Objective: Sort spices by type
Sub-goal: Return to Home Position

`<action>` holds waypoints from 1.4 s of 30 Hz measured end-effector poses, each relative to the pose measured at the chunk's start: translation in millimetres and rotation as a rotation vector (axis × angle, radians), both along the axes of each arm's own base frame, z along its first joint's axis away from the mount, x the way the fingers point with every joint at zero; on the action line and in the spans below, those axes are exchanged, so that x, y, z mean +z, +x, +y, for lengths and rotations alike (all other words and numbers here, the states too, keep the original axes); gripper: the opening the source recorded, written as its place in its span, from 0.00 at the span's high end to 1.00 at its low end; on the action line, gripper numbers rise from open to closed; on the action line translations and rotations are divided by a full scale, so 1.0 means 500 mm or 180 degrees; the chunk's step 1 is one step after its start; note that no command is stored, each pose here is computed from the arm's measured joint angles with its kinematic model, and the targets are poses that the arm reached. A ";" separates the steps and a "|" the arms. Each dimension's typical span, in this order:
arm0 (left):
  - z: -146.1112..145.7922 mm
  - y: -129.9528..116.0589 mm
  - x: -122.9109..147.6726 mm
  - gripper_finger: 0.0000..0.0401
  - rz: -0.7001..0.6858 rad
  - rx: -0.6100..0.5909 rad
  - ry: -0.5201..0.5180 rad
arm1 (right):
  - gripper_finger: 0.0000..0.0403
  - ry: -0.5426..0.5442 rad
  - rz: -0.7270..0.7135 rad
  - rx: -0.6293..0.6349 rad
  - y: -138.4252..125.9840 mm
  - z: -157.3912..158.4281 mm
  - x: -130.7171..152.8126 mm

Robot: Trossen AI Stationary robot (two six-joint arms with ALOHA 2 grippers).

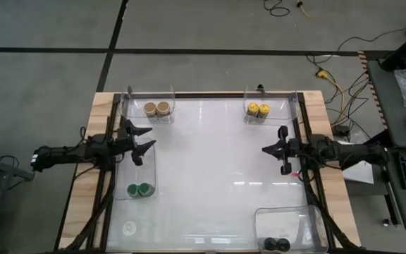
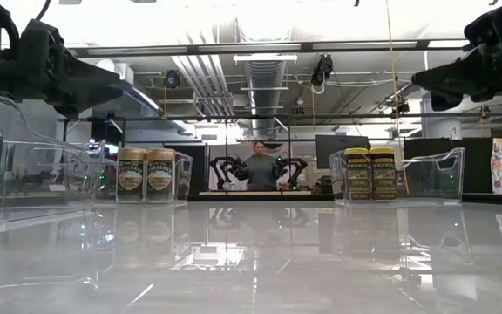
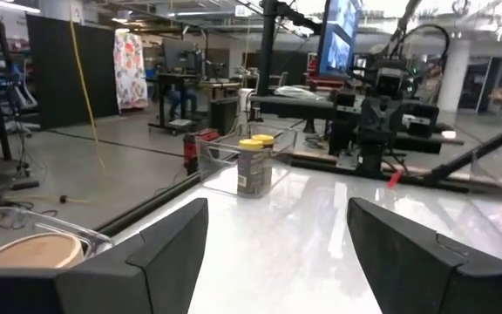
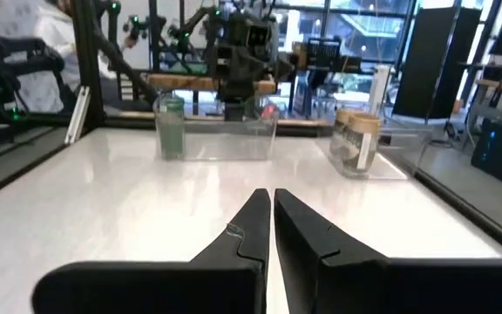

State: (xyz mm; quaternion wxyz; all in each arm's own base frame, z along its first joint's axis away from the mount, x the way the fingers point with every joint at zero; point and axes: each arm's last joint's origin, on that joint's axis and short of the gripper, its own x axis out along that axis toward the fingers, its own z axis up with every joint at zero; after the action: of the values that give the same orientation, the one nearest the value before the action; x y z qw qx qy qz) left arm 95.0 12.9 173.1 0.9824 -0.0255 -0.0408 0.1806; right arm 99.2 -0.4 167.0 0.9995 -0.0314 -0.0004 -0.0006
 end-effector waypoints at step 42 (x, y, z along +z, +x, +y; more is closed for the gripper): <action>-0.001 0.015 -0.009 0.35 0.0372 -0.0073 0.0086 | 0.97 0.0008 0.0043 -0.0001 0.000 0.000 -0.003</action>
State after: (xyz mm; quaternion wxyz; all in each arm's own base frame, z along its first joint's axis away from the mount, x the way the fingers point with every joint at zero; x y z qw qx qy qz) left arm 102.6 12.5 168.5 0.9853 -0.0022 0.0145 0.1699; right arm 99.3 -0.4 165.5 0.9995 -0.0301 0.0064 -0.0005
